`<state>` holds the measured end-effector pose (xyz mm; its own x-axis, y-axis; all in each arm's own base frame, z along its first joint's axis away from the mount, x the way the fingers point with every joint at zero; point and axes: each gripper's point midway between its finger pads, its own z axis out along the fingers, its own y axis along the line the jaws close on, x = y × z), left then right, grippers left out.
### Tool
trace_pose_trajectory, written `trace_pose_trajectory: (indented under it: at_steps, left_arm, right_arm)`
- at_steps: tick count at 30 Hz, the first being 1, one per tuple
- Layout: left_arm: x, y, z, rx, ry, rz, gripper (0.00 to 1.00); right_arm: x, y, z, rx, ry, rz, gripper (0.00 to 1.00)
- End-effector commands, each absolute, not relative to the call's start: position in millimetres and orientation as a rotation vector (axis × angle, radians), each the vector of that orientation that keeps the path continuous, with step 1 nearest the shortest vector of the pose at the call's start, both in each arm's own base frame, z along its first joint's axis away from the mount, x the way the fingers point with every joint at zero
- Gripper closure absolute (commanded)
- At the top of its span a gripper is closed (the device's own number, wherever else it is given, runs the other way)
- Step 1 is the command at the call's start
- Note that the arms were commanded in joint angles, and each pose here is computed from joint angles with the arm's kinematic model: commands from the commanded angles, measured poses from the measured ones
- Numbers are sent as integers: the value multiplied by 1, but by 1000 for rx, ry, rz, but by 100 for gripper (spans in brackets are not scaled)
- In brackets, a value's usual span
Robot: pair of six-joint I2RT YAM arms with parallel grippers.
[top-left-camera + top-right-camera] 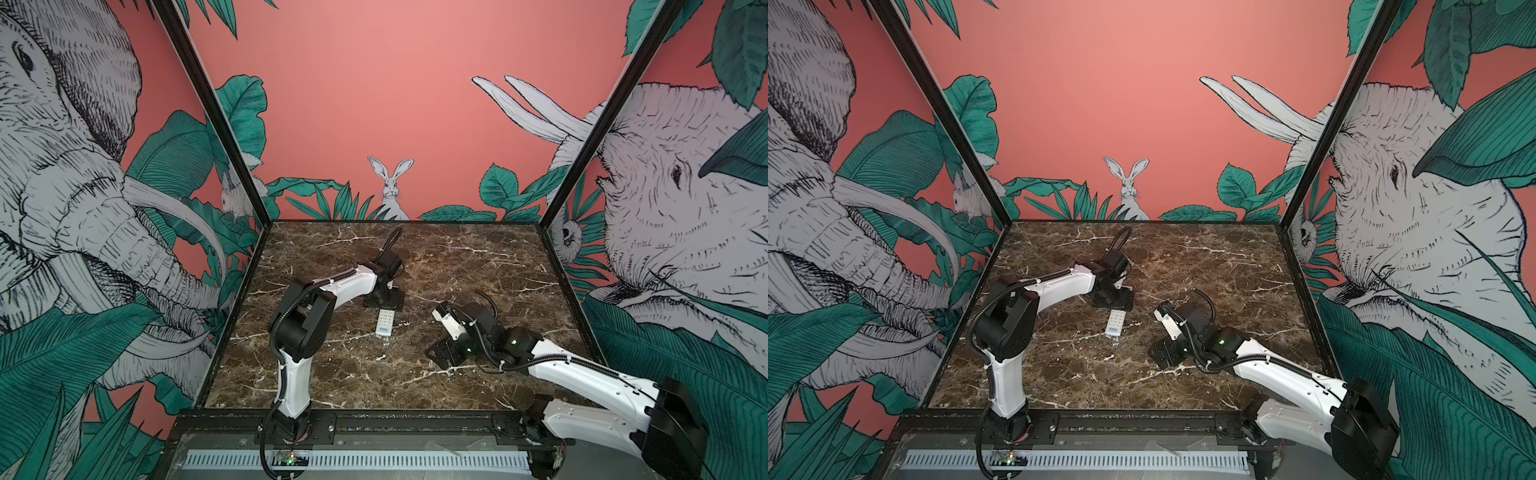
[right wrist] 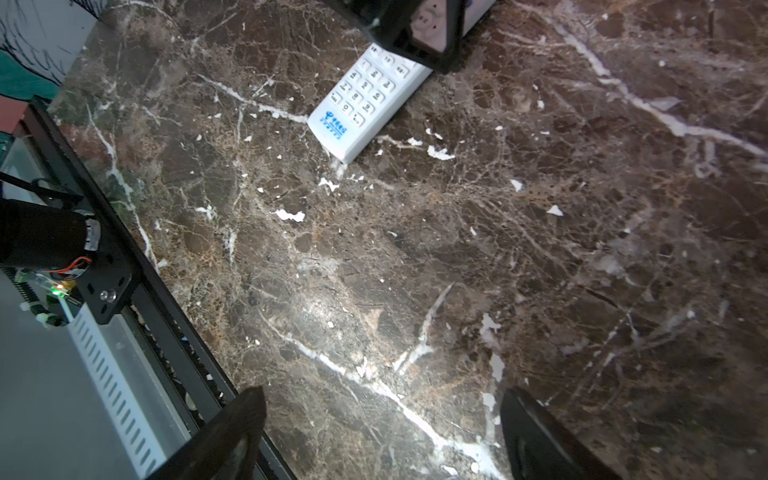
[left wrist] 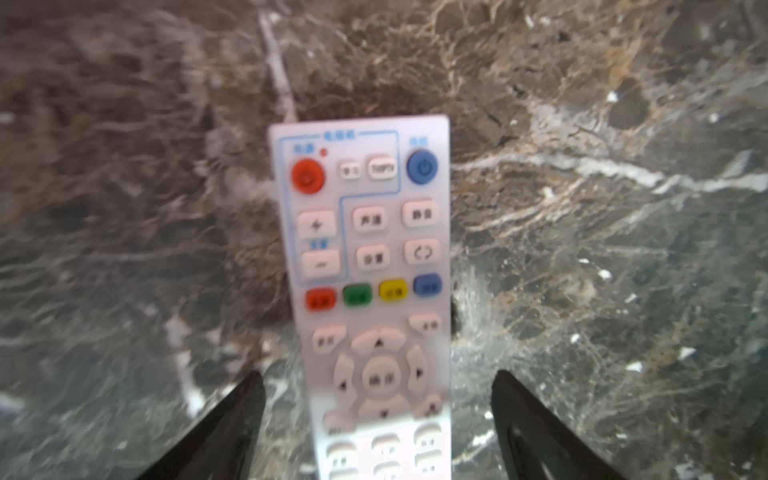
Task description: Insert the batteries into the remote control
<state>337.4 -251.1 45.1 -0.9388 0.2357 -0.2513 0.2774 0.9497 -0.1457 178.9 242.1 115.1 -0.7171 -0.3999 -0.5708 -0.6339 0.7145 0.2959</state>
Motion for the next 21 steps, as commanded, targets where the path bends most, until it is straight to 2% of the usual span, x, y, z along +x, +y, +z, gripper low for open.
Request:
trace_pose_trajectory:
  at_steps: [1,8,13,17,21]
  left_arm:
    - [347,-238,99,405,2712,-259,9]
    - [373,-176,178,302,2394,-135,4]
    - [383,-109,222,152,2123,146,2]
    - [381,-76,221,77,1964,331,1]
    - [376,-53,193,36,1951,484,1]
  right_arm:
    - [192,232,130,-796,2408,541,11]
    - [230,212,146,-759,2396,371,11]
    - [270,188,157,-734,2371,196,9]
    - [305,170,165,-694,2323,39,7]
    - [334,152,163,-674,2266,-141,0]
